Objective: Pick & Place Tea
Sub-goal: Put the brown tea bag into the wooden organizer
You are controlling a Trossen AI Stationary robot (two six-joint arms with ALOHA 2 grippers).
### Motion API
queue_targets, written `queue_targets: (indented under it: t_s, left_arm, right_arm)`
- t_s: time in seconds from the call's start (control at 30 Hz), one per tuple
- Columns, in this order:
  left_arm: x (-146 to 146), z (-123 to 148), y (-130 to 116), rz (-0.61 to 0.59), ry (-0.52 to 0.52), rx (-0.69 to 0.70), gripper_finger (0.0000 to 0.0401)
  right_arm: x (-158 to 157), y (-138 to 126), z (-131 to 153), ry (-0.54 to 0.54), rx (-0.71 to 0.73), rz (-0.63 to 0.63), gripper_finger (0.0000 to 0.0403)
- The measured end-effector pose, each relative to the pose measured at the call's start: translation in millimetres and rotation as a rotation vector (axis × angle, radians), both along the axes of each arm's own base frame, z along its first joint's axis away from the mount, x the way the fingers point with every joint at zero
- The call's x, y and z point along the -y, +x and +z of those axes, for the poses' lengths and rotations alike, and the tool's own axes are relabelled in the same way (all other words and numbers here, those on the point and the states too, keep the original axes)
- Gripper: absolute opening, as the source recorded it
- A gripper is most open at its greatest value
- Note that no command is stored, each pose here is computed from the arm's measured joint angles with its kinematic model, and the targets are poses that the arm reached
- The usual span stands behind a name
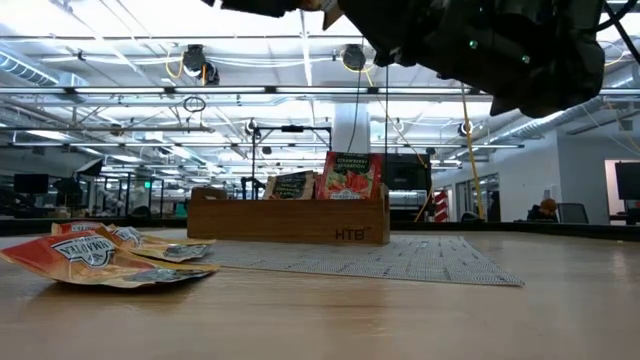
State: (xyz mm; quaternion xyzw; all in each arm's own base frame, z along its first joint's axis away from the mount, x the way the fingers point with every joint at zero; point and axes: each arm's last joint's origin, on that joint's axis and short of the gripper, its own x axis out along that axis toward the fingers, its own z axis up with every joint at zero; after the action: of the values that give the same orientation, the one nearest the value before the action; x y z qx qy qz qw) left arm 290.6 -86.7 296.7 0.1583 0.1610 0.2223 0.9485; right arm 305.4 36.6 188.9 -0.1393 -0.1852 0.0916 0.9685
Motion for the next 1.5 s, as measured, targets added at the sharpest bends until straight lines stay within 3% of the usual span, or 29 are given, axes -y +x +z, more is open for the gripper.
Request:
queue_targets:
  t_s: [0.2, 0.43, 0.87, 1.0, 1.2, 1.37, 1.5]
  left_arm:
    - [-11.0, 17.7, 7.8, -0.145, -0.131, -0.046, 0.0274]
    - [-5.7, 15.0, 6.9, -0.292, -0.174, -0.115, 0.0247]
    - [-3.0, 16.8, 7.0, -0.305, -0.165, -0.099, 0.0195]
    - [-6.8, 17.4, 8.8, -0.319, -0.17, -0.095, 0.0153]
    - [-11.9, 14.8, 10.5, -0.375, -0.14, -0.141, 0.0015]
    - [-16.0, 7.3, 0.7, -0.346, -0.087, -0.292, 0.0004]
    - [-26.4, 0.2, -3.9, -0.265, -0.091, -0.457, 0.0003]
  right_arm:
    - [0.4, 0.9, -2.6, -0.001, -0.029, 0.003, 0.0]
    - [0.9, 1.1, -2.9, -0.002, -0.032, -0.003, 0.0]
    - [1.0, 1.5, -4.0, 0.003, -0.045, -0.003, 0.0]
    - [1.0, 1.5, -4.2, 0.002, -0.047, -0.001, 0.0]
    - [1.0, 1.6, -4.4, 0.029, -0.056, 0.007, 0.0005]
    - [3.1, 2.3, -5.2, 0.097, -0.075, -0.047, 0.0046]
    - [4.5, 0.2, -3.2, 0.092, -0.086, -0.096, 0.008]
